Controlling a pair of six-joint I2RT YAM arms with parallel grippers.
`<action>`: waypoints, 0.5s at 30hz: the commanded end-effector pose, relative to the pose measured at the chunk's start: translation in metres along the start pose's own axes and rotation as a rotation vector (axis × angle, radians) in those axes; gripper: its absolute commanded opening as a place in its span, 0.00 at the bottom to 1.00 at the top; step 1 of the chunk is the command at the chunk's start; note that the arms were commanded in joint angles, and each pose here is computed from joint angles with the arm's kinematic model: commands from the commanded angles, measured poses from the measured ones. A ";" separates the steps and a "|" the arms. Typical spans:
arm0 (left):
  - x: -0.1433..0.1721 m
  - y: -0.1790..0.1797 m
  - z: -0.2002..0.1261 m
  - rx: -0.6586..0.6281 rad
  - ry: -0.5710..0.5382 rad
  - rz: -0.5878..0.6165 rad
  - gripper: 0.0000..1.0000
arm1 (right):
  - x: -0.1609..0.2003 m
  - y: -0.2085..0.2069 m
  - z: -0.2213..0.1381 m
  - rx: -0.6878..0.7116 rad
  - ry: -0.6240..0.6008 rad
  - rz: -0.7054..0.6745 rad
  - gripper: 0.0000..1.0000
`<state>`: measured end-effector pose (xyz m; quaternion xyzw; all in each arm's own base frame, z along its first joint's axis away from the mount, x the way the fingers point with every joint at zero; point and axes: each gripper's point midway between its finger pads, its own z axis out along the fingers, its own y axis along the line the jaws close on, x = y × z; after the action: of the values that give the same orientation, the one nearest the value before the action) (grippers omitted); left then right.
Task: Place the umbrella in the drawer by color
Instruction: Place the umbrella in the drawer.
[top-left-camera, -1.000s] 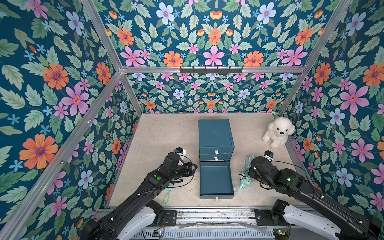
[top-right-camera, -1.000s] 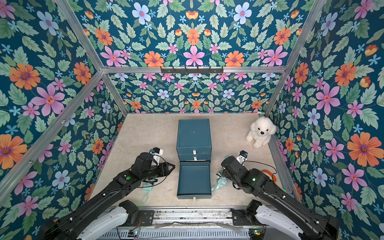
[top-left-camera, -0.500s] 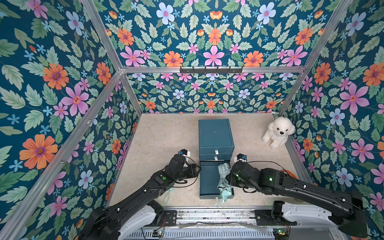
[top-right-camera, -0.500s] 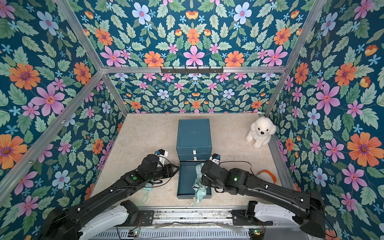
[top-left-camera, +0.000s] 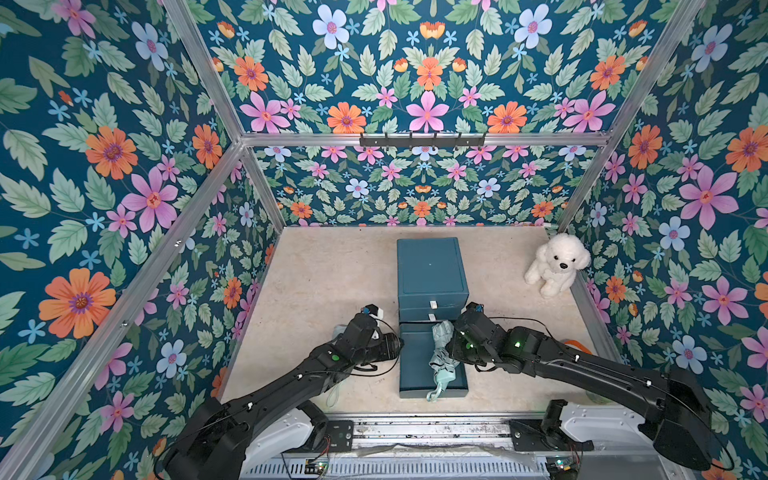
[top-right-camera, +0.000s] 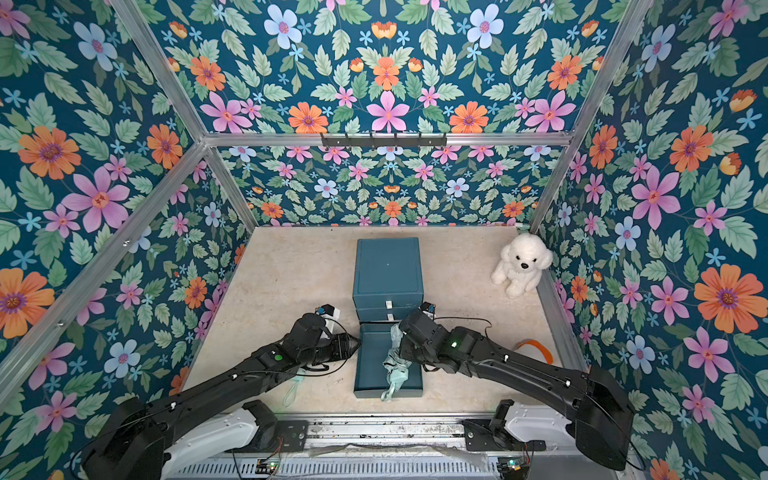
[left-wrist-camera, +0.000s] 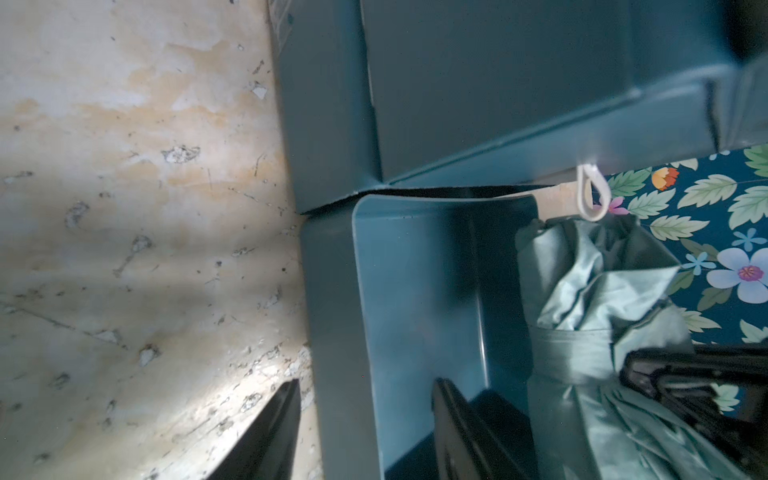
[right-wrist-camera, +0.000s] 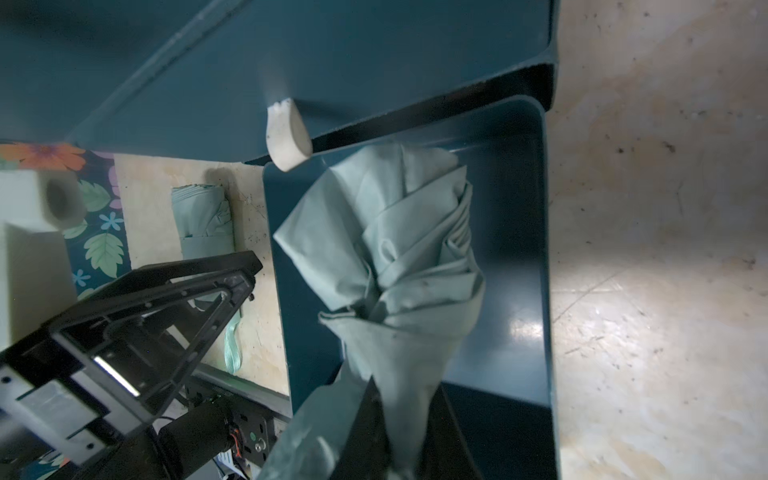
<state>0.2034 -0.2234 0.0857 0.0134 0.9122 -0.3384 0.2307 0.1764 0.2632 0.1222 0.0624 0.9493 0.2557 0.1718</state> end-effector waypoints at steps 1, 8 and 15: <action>-0.006 -0.004 0.002 0.013 -0.021 0.018 0.56 | -0.022 0.007 0.001 -0.042 -0.126 0.015 0.00; -0.005 -0.003 0.005 0.005 -0.011 0.028 0.55 | -0.015 -0.021 0.021 -0.023 -0.190 0.041 0.00; -0.006 -0.001 0.005 -0.007 -0.012 0.031 0.55 | 0.000 -0.035 0.036 0.041 -0.144 -0.026 0.00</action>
<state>0.2058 -0.2253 0.0798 0.0210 0.9158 -0.3304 0.2276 0.1824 0.2429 0.0708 0.0822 0.9459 0.2193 0.2245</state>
